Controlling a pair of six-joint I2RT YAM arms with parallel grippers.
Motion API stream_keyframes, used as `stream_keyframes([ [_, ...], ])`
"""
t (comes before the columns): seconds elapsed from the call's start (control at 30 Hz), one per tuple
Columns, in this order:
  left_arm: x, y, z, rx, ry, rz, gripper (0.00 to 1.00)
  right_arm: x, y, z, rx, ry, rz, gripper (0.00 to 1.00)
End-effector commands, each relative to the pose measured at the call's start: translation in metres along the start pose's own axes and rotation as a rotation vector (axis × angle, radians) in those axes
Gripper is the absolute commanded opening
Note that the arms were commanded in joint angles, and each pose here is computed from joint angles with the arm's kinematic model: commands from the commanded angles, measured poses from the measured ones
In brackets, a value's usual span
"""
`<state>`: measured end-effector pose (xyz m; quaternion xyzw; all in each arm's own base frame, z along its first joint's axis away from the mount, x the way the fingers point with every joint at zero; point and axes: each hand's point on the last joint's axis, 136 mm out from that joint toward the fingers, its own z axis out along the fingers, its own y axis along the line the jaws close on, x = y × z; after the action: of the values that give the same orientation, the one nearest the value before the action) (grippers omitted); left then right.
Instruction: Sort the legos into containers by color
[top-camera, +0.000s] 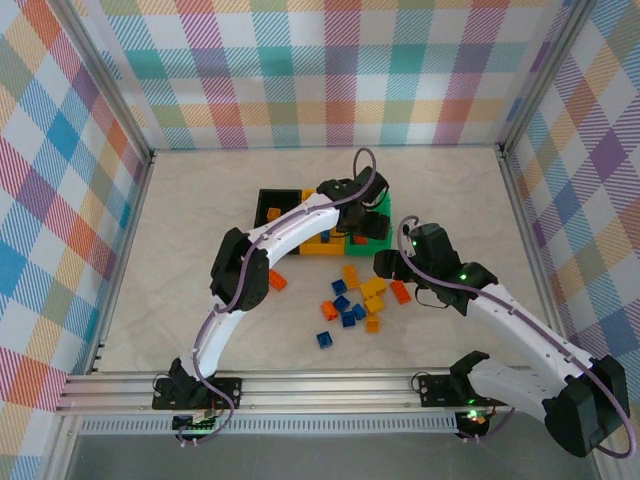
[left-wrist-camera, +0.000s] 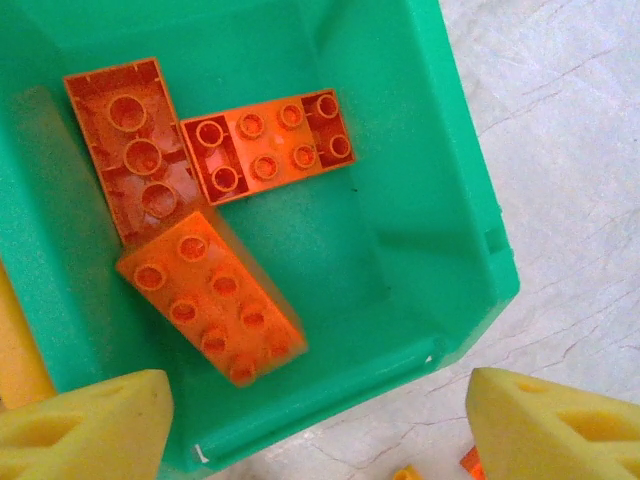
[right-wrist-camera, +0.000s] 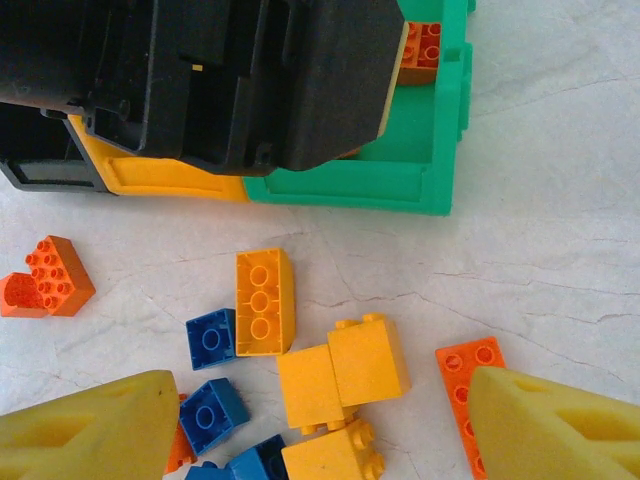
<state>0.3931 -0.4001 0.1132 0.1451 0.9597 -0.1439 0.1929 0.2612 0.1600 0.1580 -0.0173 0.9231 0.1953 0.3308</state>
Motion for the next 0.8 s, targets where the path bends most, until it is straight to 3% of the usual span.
stream_keyframes([
  [0.0,0.002,0.007,-0.028,-0.017,-0.015,0.006,0.80,0.006,-0.006,0.000,0.017,0.016,0.004,0.77],
  [0.17,0.028,0.018,-0.049,-0.006,-0.013,-0.002,0.84,0.014,-0.009,0.004,0.030,0.057,0.007,0.77],
  [0.37,0.085,0.043,-0.078,0.030,-0.015,-0.066,1.00,0.046,-0.033,0.020,0.133,0.190,0.031,0.71],
  [0.6,0.138,0.074,-0.108,0.022,-0.072,-0.152,1.00,0.082,-0.072,0.042,0.273,0.325,0.092,0.67],
  [0.77,0.162,0.101,-0.114,0.011,-0.077,-0.230,1.00,0.084,-0.081,0.047,0.312,0.354,0.118,0.64],
])
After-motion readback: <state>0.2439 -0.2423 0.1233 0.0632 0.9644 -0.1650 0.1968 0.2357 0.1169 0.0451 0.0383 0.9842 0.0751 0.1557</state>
